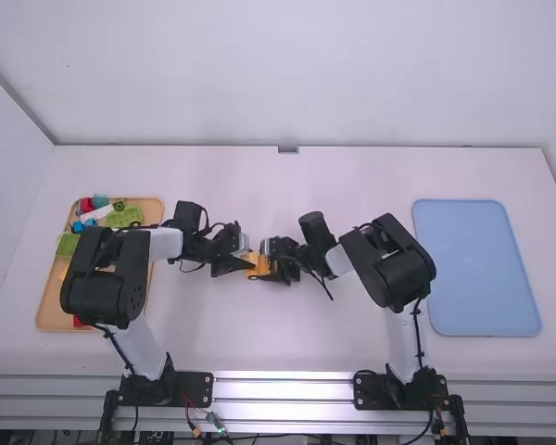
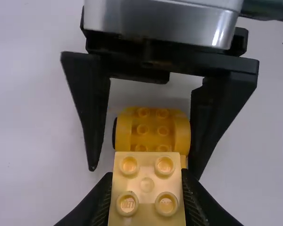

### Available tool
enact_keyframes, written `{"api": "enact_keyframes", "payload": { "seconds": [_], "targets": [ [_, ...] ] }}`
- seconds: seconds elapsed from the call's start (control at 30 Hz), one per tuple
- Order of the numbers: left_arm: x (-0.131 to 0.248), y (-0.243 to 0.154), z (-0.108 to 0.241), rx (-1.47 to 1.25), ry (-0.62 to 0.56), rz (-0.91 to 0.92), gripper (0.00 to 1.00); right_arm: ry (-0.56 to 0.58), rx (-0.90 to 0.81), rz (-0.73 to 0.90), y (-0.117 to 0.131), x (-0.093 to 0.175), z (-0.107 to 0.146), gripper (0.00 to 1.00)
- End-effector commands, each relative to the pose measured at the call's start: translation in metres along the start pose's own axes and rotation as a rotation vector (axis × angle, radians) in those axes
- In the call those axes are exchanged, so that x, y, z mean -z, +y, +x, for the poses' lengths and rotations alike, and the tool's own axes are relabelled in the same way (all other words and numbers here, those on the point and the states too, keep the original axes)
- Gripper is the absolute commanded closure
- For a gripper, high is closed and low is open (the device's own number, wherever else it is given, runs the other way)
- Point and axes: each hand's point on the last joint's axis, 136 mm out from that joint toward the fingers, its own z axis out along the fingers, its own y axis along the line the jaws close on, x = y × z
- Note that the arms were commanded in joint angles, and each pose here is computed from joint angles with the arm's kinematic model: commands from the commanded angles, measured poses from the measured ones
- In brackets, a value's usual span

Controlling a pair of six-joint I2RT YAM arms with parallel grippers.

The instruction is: Assemble lego blocks to make yellow taxi

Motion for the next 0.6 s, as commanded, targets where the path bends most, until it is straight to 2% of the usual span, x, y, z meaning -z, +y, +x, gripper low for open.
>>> {"api": "enact_keyframes", "payload": {
  "seconds": [0.0, 0.03, 0.07, 0.17, 0.4, 0.57],
  "targets": [
    [0.002, -0.001, -0.004, 0.013, -0.003, -0.005, 0.98, 0.003, -0.011, -0.011, 0.001, -0.003, 0.005, 0.4],
    [0.002, -0.001, -0.004, 0.013, -0.003, -0.005, 0.98, 0.005, -0.012, -0.011, 0.001, -0.004, 0.005, 0.41],
    [0.002, -0.001, -0.004, 0.013, -0.005, -0.004, 0.98, 0.019, -0.02, -0.005, 0.001, -0.004, 0.008, 0.48],
    [-0.001, -0.005, -0.008, 0.006, -0.017, 0.01, 0.98, 0.043, -0.032, 0.007, -0.001, -0.003, 0.013, 0.53],
    [-0.018, -0.01, -0.007, -0.03, 0.006, 0.039, 0.98, 0.067, -0.058, 0.012, -0.002, 0.001, 0.021, 0.54],
    [-0.016, -0.008, -0.006, -0.026, 0.01, 0.032, 0.98, 0.076, -0.081, 0.012, -0.002, 0.004, 0.026, 0.54]
  ]
}}
